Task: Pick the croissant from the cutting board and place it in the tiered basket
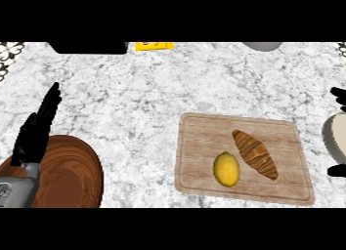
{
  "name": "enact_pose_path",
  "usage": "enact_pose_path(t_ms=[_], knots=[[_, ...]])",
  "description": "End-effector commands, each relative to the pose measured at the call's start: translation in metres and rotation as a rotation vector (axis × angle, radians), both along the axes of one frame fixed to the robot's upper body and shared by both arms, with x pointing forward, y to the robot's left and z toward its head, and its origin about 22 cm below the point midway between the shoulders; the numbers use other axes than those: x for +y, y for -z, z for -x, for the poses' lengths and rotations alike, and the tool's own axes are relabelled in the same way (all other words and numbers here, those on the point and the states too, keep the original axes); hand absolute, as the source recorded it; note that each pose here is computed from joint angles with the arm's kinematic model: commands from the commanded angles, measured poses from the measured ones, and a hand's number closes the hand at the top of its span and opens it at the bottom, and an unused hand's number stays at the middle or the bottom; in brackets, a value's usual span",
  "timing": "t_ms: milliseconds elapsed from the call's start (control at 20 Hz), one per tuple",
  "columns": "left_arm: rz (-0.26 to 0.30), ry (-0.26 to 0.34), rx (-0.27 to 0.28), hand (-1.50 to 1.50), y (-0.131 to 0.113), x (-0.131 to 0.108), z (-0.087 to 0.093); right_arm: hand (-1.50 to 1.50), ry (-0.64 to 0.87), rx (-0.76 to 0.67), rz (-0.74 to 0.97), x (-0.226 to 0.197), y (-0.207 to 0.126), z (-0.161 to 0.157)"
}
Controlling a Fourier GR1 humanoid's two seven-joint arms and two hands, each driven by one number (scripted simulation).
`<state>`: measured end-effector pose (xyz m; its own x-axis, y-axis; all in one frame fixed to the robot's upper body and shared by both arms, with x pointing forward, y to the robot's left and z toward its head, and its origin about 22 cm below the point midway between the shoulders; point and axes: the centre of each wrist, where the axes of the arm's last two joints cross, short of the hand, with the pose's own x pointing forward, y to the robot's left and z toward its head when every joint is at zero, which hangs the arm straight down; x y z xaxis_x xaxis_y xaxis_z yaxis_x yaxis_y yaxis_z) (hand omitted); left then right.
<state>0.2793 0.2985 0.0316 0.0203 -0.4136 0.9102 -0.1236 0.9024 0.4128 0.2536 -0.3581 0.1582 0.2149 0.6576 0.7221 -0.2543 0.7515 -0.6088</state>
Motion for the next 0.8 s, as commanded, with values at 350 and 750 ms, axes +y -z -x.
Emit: enact_pose_path(t_ms=[350,750], knots=[[0.001,0.001,0.020,0.00,0.003,-0.007,0.000,-1.50,-0.009,0.234,0.157,0.070,-0.014,-0.047],[0.006,0.002,0.012,0.00,0.000,0.004,-0.001,-1.50,-0.030,0.351,0.241,0.095,0.007,-0.040]])
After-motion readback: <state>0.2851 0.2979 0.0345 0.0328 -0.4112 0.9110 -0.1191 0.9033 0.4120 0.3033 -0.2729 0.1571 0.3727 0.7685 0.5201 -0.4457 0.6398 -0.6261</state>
